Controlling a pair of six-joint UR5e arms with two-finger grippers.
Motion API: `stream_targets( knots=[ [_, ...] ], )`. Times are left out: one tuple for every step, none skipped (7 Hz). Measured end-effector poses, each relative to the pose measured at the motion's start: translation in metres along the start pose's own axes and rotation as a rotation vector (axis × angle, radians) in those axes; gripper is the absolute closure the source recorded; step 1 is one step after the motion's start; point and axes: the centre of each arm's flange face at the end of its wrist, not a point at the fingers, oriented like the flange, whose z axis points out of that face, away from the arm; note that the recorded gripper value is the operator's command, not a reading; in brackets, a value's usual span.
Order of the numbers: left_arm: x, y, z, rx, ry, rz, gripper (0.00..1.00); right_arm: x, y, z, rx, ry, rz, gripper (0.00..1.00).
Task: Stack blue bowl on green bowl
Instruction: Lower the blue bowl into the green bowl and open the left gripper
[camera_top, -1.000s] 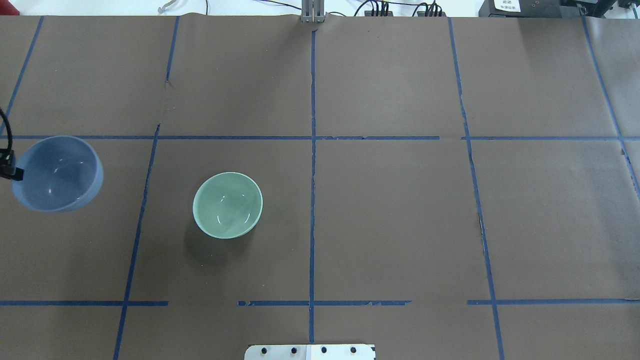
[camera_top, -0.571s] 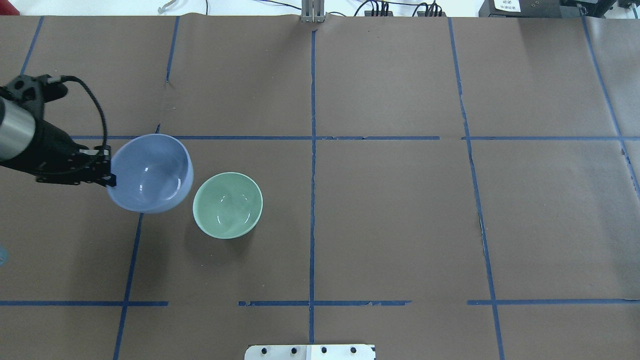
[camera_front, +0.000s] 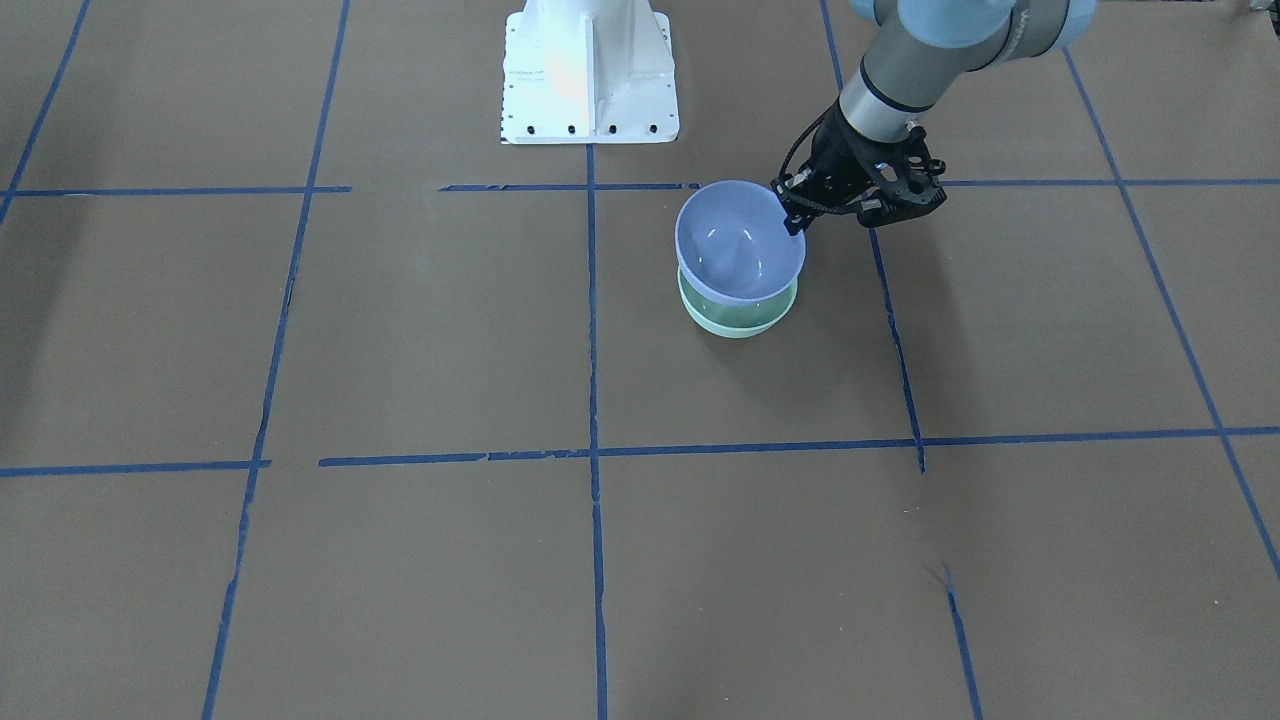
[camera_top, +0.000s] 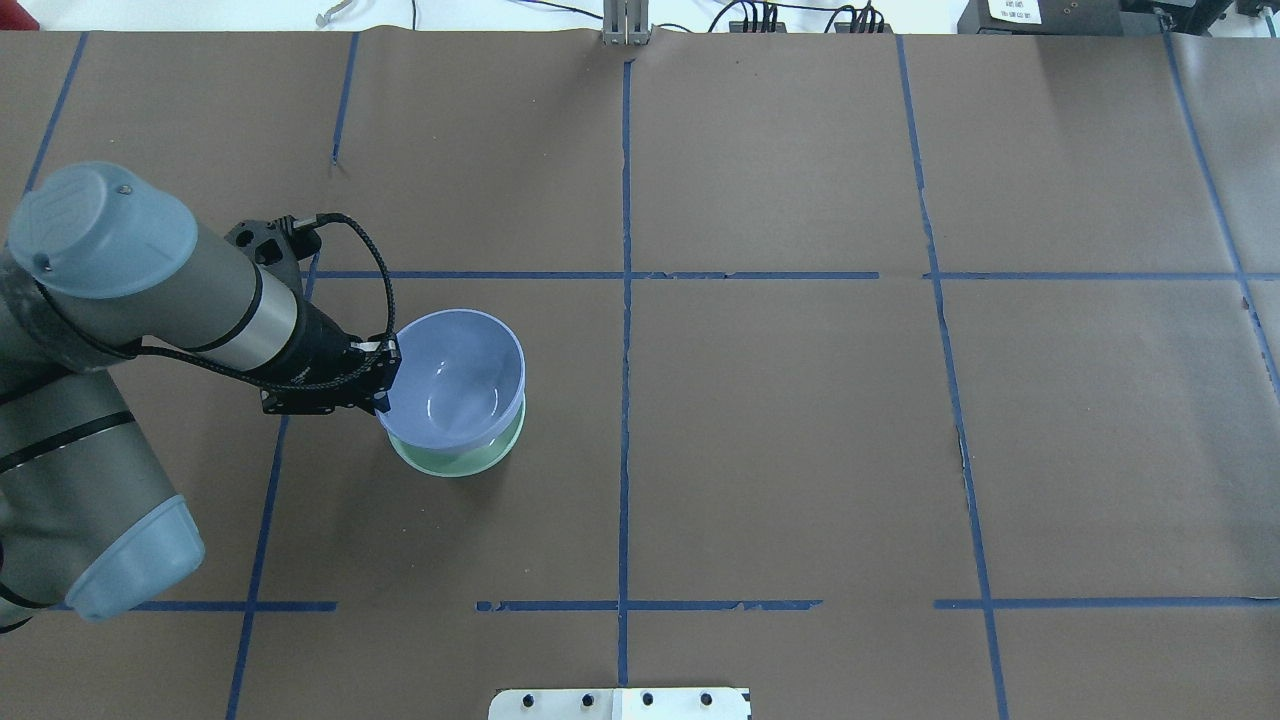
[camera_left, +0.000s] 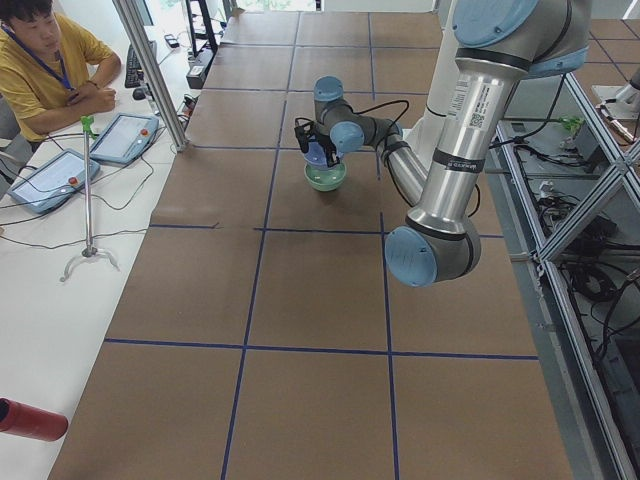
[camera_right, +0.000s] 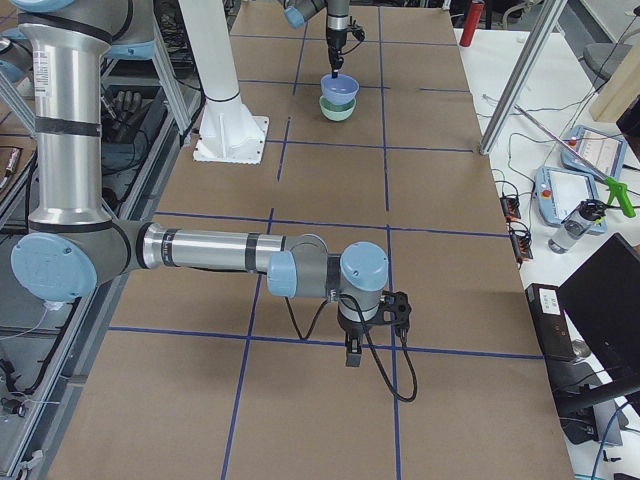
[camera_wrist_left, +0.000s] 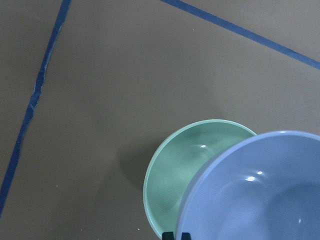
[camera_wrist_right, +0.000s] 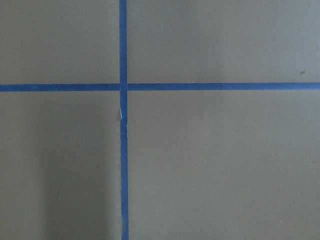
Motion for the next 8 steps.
stream_targets(
  knots=[
    [-0.002, -0.007, 0.012, 0.012, 0.001, -0.001, 1.0, 0.0, 0.0, 0.0, 0.0, 0.0, 0.0, 0.0],
    [-0.005, -0.013, 0.024, 0.018, 0.003, 0.0, 1.0, 0.0, 0.0, 0.0, 0.0, 0.0, 0.0, 0.0],
    [-0.008, -0.019, 0.034, 0.02, 0.001, 0.0, 1.0, 0.0, 0.0, 0.0, 0.0, 0.0, 0.0, 0.0],
    [-0.011, -0.021, 0.039, 0.021, -0.002, -0.001, 1.0, 0.0, 0.0, 0.0, 0.0, 0.001, 0.0, 0.0],
    [-0.012, -0.022, 0.041, 0.021, -0.003, -0.001, 1.0, 0.0, 0.0, 0.0, 0.0, 0.001, 0.0, 0.0],
    [-0.012, -0.021, 0.041, 0.02, -0.002, 0.002, 1.0, 0.0, 0.0, 0.0, -0.001, 0.001, 0.001, 0.0],
    [-0.011, -0.02, 0.041, 0.02, 0.0, 0.006, 1.0, 0.0, 0.0, 0.0, -0.001, 0.001, 0.001, 0.0],
    [-0.011, -0.019, 0.04, 0.019, 0.003, 0.01, 1.0, 0.0, 0.0, 0.0, -0.001, 0.0, 0.001, 0.0]
  ],
)
